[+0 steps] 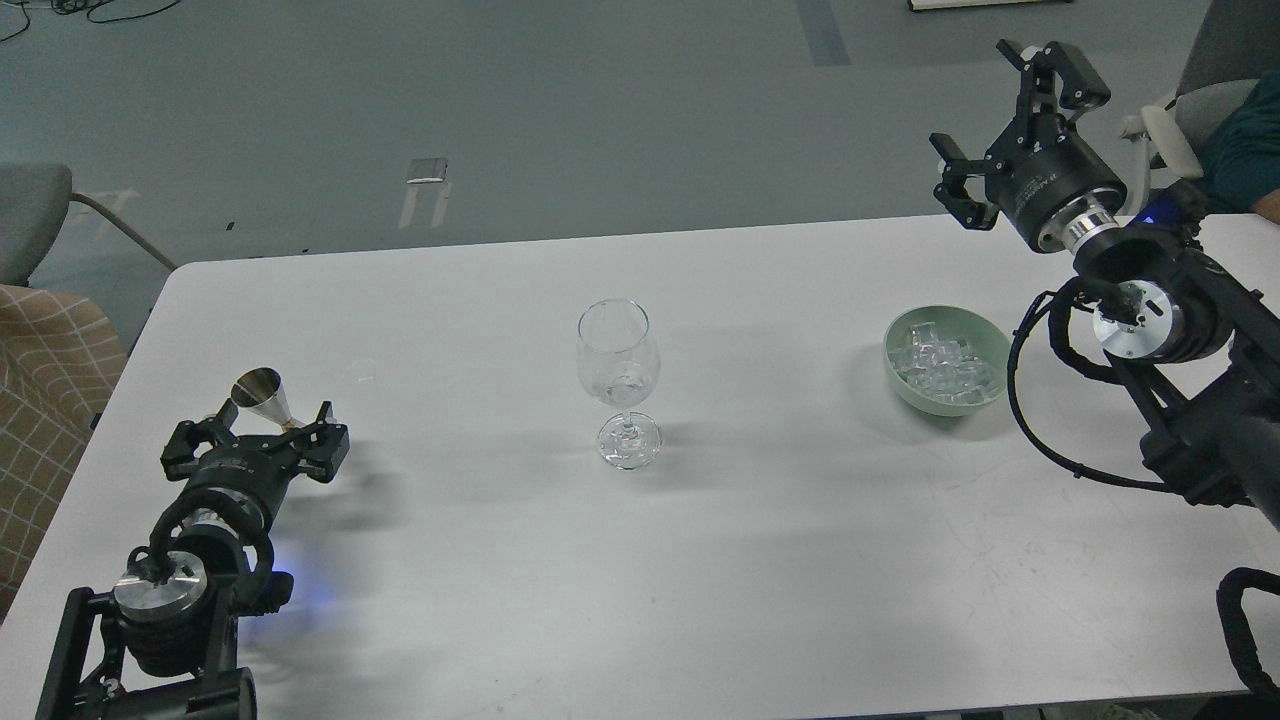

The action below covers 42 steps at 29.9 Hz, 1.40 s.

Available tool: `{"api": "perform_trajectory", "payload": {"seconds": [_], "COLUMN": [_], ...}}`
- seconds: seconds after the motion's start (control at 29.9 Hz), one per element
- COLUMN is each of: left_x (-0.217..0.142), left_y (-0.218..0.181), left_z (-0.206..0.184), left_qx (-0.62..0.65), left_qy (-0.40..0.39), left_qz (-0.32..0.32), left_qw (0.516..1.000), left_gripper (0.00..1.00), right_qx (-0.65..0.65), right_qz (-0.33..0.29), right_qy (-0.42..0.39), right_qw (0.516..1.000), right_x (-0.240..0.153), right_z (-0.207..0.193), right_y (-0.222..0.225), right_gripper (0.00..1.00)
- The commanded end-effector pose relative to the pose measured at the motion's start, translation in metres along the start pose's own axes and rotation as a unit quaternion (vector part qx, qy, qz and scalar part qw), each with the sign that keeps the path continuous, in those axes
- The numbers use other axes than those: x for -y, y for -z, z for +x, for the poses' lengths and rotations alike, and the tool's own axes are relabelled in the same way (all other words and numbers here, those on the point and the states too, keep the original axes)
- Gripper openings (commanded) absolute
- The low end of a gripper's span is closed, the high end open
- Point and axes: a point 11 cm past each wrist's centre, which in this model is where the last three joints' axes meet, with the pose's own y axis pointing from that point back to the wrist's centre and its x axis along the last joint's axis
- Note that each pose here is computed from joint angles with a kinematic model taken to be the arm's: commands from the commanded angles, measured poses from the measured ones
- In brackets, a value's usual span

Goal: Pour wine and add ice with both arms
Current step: 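Lower the jigger onto the table and open the left gripper, then raise the left gripper away and bring the right gripper down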

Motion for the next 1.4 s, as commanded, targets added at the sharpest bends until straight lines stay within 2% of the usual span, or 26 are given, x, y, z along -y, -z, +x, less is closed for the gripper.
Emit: {"api": "perform_trajectory", "payload": {"seconds": [0.0,0.43,0.57,0.64,0.77,0.8,0.97,1.0,1.07,1.2,1.27,1.37], "left_x": [-0.006,-0.046,-0.059,-0.064,-0.07,-0.07,-0.062,-0.062,-0.058,-0.038,-0.019,-0.002], "left_y": [-0.001,-0.015,-0.056,-0.085,-0.145,-0.145,-0.204,-0.204,-0.233,-0.237,-0.22,-0.193], "left_z": [0.002,0.032,0.028,0.016,-0.035,-0.035,-0.116,-0.116,-0.145,-0.166,-0.2,-0.215], "left_qx": [0.002,0.008,0.029,0.049,0.146,0.147,0.264,0.264,0.331,0.412,0.477,0.524], "left_qy": [0.0,-0.026,-0.013,0.013,0.082,0.082,0.168,0.168,0.175,0.187,0.224,0.244], "left_qz": [-0.001,-0.002,-0.043,-0.073,-0.111,-0.111,-0.142,-0.142,-0.162,-0.175,-0.175,-0.16], "left_qw": [1.0,1.0,0.999,0.996,0.98,0.979,0.939,0.939,0.913,0.875,0.831,0.8], "left_gripper": [0.98,0.98,0.98,0.98,0.98,0.98,0.98,0.98,0.98,0.98,0.98,0.98], "right_qx": [-0.001,-0.002,-0.002,-0.002,-0.002,-0.002,-0.002,-0.002,-0.002,-0.003,-0.006,-0.013], "right_qz": [0.001,0.001,0.001,0.001,0.002,0.002,0.002,0.002,0.002,0.003,0.001,0.001], "right_qy": [0.0,-0.001,-0.002,-0.002,-0.001,-0.001,0.0,0.0,0.0,0.0,0.0,0.0], "right_qw": [1.0,1.0,1.0,1.0,1.0,1.0,1.0,1.0,1.0,1.0,1.0,1.0], "right_x": [0.0,-0.001,-0.001,-0.001,-0.001,-0.001,-0.001,-0.001,0.0,0.0,0.0,-0.001], "right_z": [0.001,0.001,0.002,0.003,0.002,0.002,0.001,0.001,0.001,0.001,0.001,0.003], "right_y": [0.001,0.001,0.002,0.002,0.002,0.002,0.003,0.003,0.003,0.004,0.004,0.005], "right_gripper": [1.0,1.0,1.0,1.0,1.0,1.0,1.0,1.0,1.0,1.0,1.0,1.0]}}
